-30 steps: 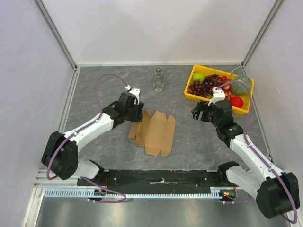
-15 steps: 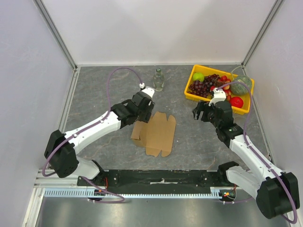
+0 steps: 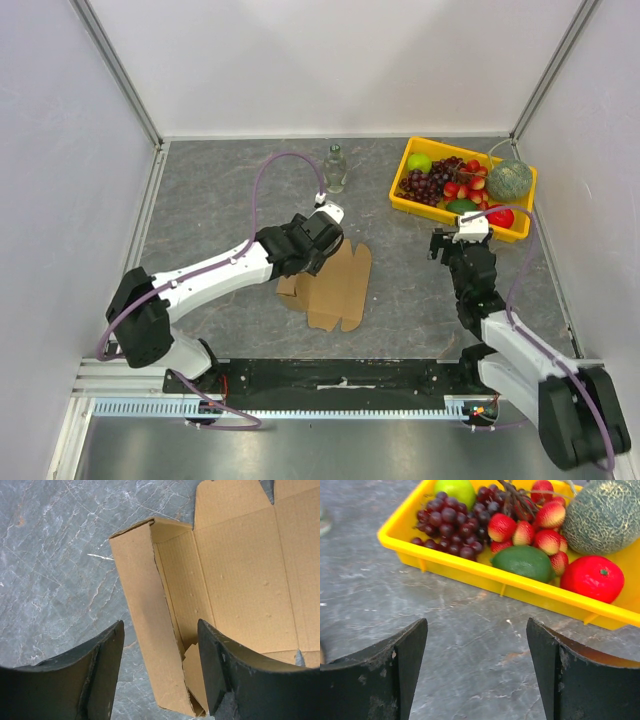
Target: Fold the paper box
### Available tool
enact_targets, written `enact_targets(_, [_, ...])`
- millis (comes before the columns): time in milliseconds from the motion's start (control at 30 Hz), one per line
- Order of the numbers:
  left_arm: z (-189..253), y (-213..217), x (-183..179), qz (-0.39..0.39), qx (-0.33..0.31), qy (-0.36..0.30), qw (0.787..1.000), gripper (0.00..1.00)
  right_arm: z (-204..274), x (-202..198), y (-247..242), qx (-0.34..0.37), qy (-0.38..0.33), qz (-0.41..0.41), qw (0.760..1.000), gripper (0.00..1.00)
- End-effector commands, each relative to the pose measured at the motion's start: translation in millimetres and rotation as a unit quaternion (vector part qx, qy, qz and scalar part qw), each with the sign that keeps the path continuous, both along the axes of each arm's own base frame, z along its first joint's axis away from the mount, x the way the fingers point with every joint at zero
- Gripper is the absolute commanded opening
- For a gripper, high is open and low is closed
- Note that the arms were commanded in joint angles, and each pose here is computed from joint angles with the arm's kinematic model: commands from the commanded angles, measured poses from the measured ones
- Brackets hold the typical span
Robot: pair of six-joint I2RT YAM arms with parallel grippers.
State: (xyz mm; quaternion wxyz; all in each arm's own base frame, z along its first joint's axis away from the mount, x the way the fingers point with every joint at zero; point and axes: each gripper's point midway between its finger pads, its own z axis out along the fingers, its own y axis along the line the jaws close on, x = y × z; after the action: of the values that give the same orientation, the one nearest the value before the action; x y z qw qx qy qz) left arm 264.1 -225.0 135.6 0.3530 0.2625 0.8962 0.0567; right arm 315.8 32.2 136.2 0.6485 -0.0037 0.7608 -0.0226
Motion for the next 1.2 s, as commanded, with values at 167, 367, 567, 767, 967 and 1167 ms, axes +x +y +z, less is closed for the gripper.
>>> enact_targets(167, [8.8, 1.1, 5.2, 0.013, 0.007, -0.011, 1.000, 0.67, -1.4, 25.4, -30.6, -0.037, -0.080, -0.063, 0.994, 0.85])
enact_targets(367, [1.6, 0.3, 4.6, 0.006, 0.023, -0.003, 1.000, 0.67, -8.4, 26.7, -38.5, -0.050, -0.093, -0.075, 0.992, 0.86])
enact_targets(567, [-5.2, 1.8, 6.5, 0.002, 0.057, -0.004, 0.998, 0.63, -23.4, 38.7, -38.6, -0.059, -0.083, -0.083, 0.991, 0.88])
enact_targets(767, [-16.6, 4.8, 6.2, 0.003, 0.084, 0.003, 0.996, 0.52, -34.1, 41.0, -53.7, -0.055, -0.053, -0.133, 0.988, 0.98])
enact_targets(967, [-22.5, 8.0, 3.8, 0.002, 0.096, 0.009, 0.995, 0.41, -35.5, 45.6, -56.2, -0.045, -0.048, -0.145, 0.987, 0.98])
enact_targets(1167, [-32.2, 12.6, -0.6, 0.006, 0.101, 0.017, 0.995, 0.32, -36.4, 45.9, -55.6, -0.046, -0.046, -0.144, 0.987, 0.98])
